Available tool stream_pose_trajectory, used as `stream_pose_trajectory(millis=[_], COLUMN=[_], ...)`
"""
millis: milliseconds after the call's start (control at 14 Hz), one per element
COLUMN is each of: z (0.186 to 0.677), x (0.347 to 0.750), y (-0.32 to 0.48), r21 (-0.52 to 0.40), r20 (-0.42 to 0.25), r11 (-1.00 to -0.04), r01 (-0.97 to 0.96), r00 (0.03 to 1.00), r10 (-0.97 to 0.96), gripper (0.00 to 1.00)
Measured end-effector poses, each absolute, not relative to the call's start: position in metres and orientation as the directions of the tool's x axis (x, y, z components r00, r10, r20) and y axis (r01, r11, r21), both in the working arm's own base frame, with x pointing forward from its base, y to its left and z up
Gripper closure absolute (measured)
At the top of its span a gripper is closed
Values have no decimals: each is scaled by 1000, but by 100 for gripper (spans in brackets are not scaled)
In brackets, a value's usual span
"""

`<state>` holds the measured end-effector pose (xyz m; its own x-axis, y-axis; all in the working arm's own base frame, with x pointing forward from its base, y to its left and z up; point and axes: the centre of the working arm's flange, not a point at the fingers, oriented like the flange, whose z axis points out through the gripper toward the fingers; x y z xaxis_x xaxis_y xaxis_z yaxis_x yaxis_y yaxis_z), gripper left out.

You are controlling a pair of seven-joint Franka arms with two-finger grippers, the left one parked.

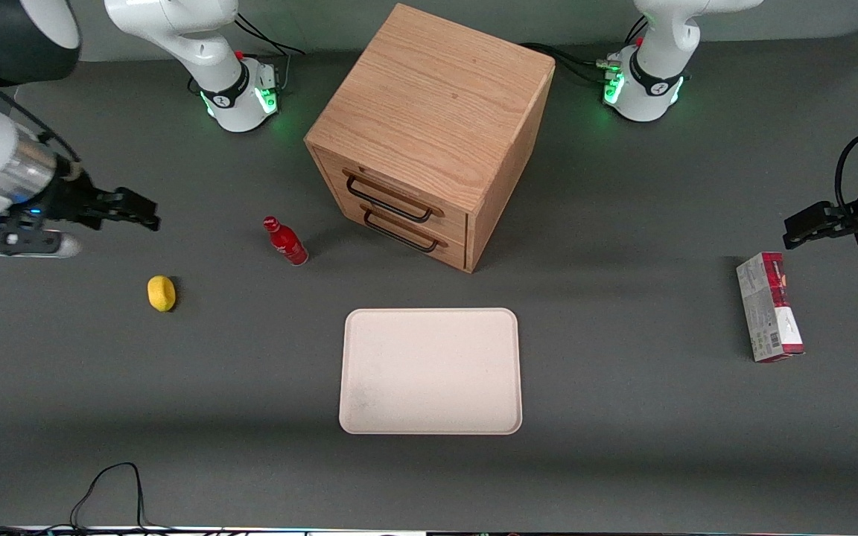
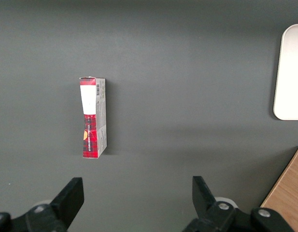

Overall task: Place coke bottle on tray
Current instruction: 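Move the open right gripper toward the red Coca-Cola bottle, then close the right gripper around the red bottle's cap end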

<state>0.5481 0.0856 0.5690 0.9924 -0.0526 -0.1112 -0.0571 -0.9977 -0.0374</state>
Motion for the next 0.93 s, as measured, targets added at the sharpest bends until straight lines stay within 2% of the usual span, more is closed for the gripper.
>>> stream_pose_trajectory(millis=[143,429,714,929], z=[546,483,410,375], x=[541,496,441,422], y=[117,173,172,169], r21=[-45,-40,-44,-51], r20=[-118,-45,40,79], r11=[-998,-999,-997,-997], r01=[-43,-32,-62,-62], r00=[992,999,997,995], r10=[-37,-30,-64,-66], gripper=[0,0,0,0])
